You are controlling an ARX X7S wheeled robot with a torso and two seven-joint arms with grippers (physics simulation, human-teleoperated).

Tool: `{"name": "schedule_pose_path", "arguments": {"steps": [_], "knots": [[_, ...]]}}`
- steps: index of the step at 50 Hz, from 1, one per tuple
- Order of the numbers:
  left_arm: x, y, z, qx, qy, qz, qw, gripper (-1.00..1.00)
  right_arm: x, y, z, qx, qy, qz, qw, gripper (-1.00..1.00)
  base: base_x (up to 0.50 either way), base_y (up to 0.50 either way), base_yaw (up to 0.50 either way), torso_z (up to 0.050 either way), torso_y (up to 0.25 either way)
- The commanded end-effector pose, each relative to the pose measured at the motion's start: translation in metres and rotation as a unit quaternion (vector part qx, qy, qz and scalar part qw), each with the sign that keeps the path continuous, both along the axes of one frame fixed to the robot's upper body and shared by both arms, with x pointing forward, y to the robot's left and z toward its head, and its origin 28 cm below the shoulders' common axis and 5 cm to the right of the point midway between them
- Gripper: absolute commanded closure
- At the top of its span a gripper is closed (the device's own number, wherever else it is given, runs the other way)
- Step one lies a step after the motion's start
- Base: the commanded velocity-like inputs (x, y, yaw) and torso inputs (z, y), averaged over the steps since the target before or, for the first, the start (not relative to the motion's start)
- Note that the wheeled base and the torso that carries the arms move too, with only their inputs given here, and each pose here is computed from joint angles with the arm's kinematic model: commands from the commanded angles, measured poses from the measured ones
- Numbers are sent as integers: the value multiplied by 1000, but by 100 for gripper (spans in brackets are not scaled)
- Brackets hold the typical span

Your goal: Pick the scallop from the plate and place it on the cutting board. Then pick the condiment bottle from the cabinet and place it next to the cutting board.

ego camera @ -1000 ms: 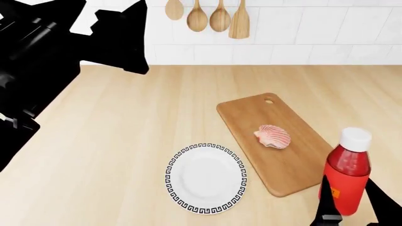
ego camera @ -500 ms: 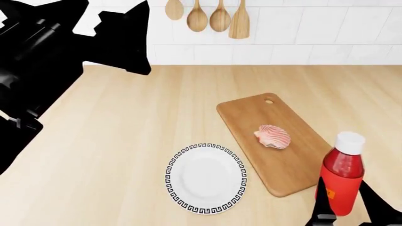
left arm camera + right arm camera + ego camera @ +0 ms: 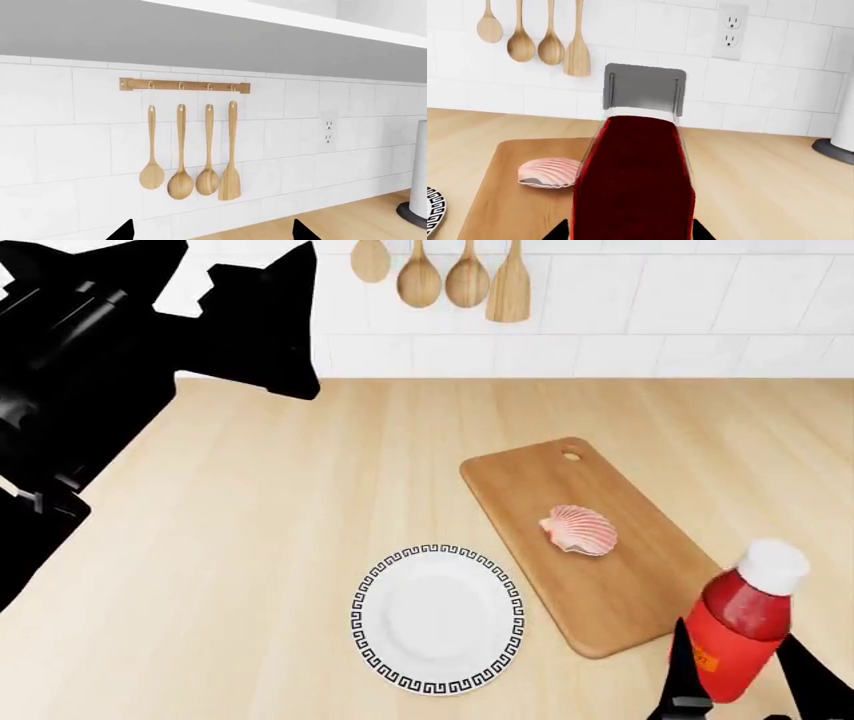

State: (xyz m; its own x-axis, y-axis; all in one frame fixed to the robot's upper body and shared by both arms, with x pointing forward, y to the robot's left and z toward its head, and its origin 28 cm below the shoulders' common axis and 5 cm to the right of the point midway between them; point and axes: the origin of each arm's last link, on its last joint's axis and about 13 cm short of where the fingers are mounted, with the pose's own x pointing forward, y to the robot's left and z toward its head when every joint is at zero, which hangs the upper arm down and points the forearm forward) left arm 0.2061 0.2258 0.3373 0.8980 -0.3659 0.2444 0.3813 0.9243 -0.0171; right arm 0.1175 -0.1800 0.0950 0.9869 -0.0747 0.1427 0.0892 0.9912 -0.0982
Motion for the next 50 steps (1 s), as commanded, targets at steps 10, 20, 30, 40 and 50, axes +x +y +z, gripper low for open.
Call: {"name": "schedule_pose_path", "arguments": {"steps": [10,20,30,40,50], "knots": [[-1,1,1,-2,-1,2,1000,-100,-4,-1,1,-8,9,2,1000,-100,0,0,0,0,0],[-1,1,1,-2,-1,2,1000,-100,-3,1,7,-12,3,7,1000,-100,0,0,0,0,0],[0,1,2,-1,-3,2,1000,-100,-2,7,45,-37,-46,19,998,-100,0,0,0,0,0],[-1,1,3,-2,-4,2,1000,-100,-4,10,77,-58,-85,27,994,-100,0,0,0,0,0],[-4,1,5,-3,-7,1,1000,-100,2,12,102,-83,-115,34,989,-100,0,0,0,0,0]]}}
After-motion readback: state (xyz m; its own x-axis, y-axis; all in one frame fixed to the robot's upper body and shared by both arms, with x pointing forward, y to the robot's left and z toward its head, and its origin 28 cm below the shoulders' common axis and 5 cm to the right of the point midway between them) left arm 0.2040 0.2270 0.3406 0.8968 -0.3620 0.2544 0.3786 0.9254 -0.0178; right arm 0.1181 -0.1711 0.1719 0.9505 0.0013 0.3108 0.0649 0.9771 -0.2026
